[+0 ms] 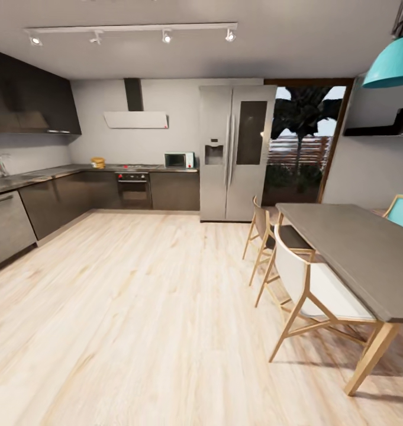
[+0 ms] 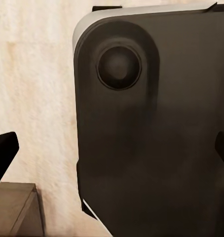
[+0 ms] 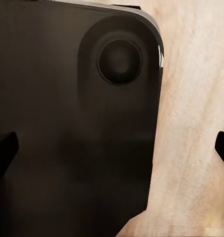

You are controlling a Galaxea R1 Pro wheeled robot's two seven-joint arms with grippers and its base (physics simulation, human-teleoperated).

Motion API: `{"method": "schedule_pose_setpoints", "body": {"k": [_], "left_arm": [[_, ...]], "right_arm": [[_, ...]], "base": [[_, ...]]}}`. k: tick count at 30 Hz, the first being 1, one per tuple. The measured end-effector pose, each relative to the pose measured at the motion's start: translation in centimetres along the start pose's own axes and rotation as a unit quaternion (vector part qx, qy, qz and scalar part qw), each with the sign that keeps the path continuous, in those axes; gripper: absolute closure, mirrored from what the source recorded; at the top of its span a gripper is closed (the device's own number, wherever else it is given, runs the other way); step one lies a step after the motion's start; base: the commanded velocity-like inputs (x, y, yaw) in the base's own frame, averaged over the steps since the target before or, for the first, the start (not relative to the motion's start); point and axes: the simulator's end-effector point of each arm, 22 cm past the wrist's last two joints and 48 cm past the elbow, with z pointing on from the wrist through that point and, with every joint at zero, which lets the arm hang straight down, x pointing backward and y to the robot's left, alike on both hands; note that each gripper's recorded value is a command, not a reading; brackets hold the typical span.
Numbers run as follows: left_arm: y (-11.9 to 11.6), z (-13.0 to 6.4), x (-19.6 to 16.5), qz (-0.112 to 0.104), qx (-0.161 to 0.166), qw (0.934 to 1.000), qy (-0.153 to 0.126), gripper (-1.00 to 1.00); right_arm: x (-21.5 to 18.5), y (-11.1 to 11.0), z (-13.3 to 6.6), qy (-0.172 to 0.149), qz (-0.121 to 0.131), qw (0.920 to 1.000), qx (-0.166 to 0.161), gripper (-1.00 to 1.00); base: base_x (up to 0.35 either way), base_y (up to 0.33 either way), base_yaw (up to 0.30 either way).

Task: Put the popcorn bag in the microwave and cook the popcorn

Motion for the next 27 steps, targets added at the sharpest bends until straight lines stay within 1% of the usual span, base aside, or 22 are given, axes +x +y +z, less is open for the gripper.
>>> {"method": "schedule_pose_setpoints", "body": {"k": [19,21,24,27], "left_arm": [[0.0,0.0,0.0,0.000,0.000,1.0000,-0.001,-1.00],[0.0,0.0,0.0,0.000,0.000,1.0000,0.000,-1.00],[-0.1,0.0,0.0,0.002,0.001,1.0000,0.000,-1.00],[-1.2,0.0,-0.1,-0.005,0.008,1.0000,0.000,-1.00]], "right_arm": [[0.1,0.0,0.0,0.001,0.000,1.0000,0.000,-1.00],[0.1,0.0,0.0,0.001,0.002,1.0000,0.000,-1.00],[0.1,0.0,0.0,0.002,0.007,1.0000,-0.001,-1.00],[0.1,0.0,0.0,0.002,0.007,1.0000,-0.001,-1.00]], "base": [[0.000,0.000,0.300],[0.000,0.000,0.182],[0.000,0.000,0.034],[0.026,0.000,0.003]]}}
